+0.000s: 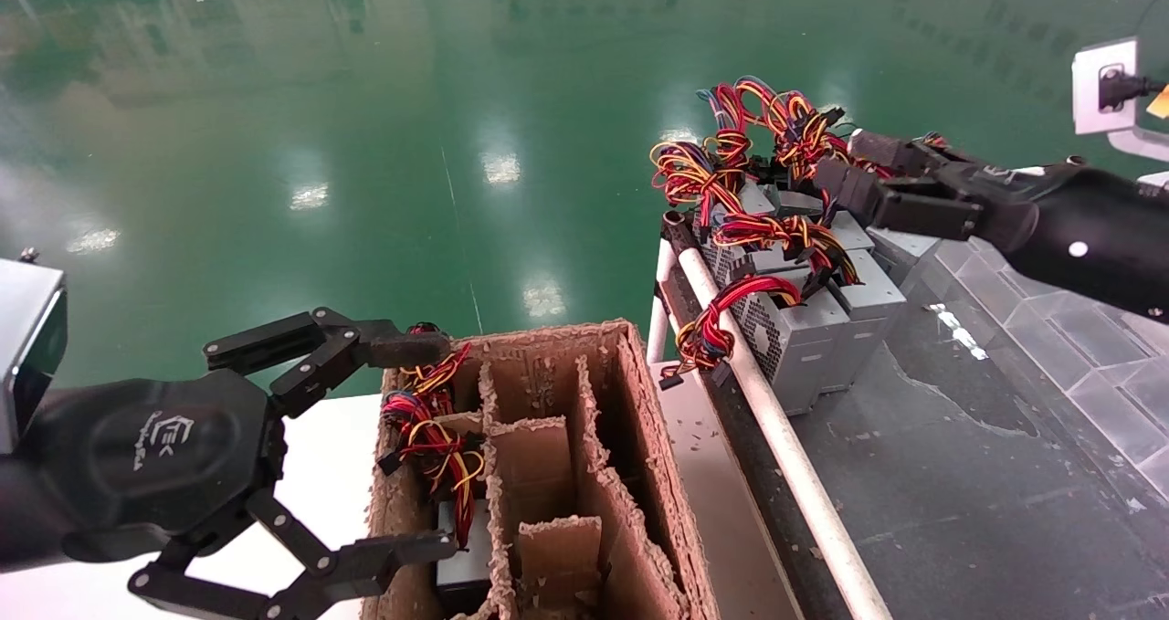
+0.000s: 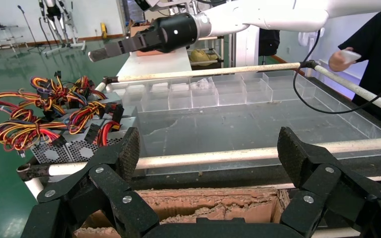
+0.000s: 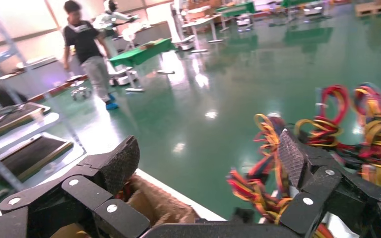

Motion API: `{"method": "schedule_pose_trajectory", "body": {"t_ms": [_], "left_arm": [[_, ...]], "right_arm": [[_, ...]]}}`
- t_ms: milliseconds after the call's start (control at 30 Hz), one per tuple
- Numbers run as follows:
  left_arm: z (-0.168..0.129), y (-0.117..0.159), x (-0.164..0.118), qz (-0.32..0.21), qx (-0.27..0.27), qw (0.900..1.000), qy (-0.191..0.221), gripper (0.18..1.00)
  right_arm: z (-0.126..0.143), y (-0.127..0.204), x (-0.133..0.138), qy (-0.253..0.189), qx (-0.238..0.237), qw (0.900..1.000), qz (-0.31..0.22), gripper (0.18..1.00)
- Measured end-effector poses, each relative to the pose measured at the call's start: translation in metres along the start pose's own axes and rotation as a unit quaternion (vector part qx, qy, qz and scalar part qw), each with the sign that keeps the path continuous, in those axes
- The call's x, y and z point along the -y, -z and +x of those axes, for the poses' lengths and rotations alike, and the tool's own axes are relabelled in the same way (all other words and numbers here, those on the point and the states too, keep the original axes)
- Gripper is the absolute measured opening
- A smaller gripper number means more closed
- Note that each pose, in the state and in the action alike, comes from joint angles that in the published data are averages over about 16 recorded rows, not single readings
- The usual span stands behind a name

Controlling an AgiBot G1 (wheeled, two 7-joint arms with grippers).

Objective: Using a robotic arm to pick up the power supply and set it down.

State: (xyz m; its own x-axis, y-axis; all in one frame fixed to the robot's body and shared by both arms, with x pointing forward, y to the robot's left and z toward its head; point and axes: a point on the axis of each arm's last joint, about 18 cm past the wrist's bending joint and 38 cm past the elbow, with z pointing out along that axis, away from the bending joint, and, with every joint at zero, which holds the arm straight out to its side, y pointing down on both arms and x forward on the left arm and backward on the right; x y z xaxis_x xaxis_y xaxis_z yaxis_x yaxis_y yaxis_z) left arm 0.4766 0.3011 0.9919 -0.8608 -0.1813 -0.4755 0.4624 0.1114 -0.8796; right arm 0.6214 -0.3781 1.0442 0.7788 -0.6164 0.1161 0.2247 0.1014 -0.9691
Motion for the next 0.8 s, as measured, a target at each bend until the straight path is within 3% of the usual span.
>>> {"method": "schedule_pose_trajectory", "body": {"t_ms": [567, 800], "left_arm": [[0.0, 0.0, 0.0, 0.0, 0.0, 1.0, 0.0, 1.001], [0.0, 0.0, 0.0, 0.0, 0.0, 1.0, 0.0, 1.001]], "right_arm": [[-0.059, 0.007, -0.01, 0.053, 0.098, 0.994, -0.004, 1.001], [-0.072, 0.01, -0.012, 0.066, 0.118, 0.991, -0.007, 1.001]]}}
